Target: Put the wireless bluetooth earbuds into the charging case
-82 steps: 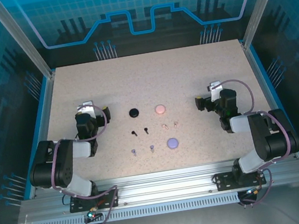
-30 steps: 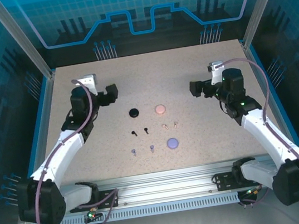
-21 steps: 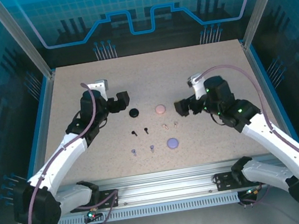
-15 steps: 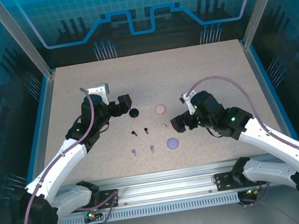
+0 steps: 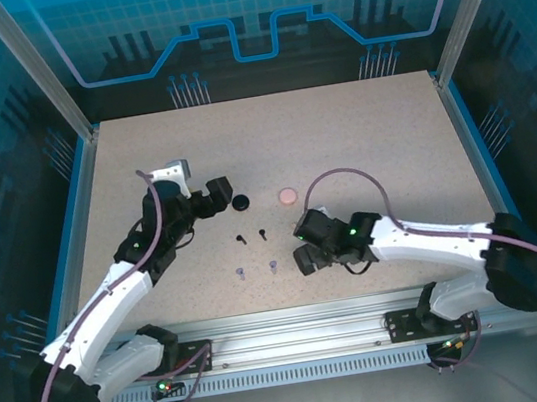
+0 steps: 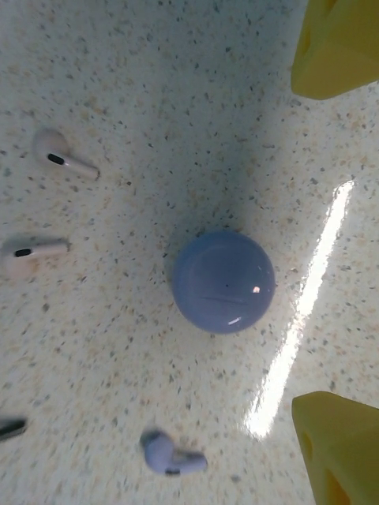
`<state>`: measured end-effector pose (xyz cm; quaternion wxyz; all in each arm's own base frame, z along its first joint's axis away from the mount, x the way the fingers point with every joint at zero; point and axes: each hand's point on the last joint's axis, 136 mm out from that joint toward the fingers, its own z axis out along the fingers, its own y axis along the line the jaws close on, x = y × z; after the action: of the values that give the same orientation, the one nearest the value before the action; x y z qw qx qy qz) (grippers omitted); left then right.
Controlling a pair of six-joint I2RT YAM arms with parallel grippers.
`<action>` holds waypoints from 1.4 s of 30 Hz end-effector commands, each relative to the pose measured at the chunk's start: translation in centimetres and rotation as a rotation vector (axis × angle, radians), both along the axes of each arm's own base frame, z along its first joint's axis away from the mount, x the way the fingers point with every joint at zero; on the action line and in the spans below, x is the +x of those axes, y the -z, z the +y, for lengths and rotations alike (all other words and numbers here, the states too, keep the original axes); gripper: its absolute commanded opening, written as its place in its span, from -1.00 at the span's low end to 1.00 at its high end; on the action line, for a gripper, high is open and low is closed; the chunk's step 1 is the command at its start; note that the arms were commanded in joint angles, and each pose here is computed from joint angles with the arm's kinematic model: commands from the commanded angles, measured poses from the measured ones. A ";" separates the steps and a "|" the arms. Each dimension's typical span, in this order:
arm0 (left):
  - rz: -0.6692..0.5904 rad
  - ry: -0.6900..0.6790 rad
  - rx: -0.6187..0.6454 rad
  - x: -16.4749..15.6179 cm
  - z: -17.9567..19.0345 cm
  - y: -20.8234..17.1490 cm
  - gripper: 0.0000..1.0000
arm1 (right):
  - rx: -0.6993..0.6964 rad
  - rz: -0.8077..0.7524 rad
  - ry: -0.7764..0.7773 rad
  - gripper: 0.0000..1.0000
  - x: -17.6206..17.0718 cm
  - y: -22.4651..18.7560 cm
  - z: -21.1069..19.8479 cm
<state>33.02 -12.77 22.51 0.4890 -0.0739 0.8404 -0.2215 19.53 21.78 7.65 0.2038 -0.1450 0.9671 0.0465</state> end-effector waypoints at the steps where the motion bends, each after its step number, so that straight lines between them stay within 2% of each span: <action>1: 0.002 0.002 -0.001 -0.6 0.0 0.1 0.98 | 0.013 0.009 0.006 0.96 0.9 0.3 1.8; 10: 0.007 0.005 -0.019 -0.5 -0.2 -0.5 0.97 | 0.051 0.061 0.003 0.99 2.1 2.6 4.8; 26: 0.004 -0.004 -0.023 -0.9 0.0 -0.4 0.97 | 0.076 0.110 0.025 0.99 0.2 5.1 4.5; 37: -0.007 0.003 -0.024 -1.1 -0.1 -0.8 0.97 | 0.150 0.081 -0.051 0.95 -2.4 2.7 7.0; 42: -0.008 0.007 -0.028 -1.2 -0.2 -0.8 0.97 | 0.134 0.033 -0.054 0.95 -2.4 0.5 6.1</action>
<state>32.33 -12.84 23.18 0.4922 -0.0746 0.8364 -0.2295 16.82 28.40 5.36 0.1765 -0.1639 0.9624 0.1252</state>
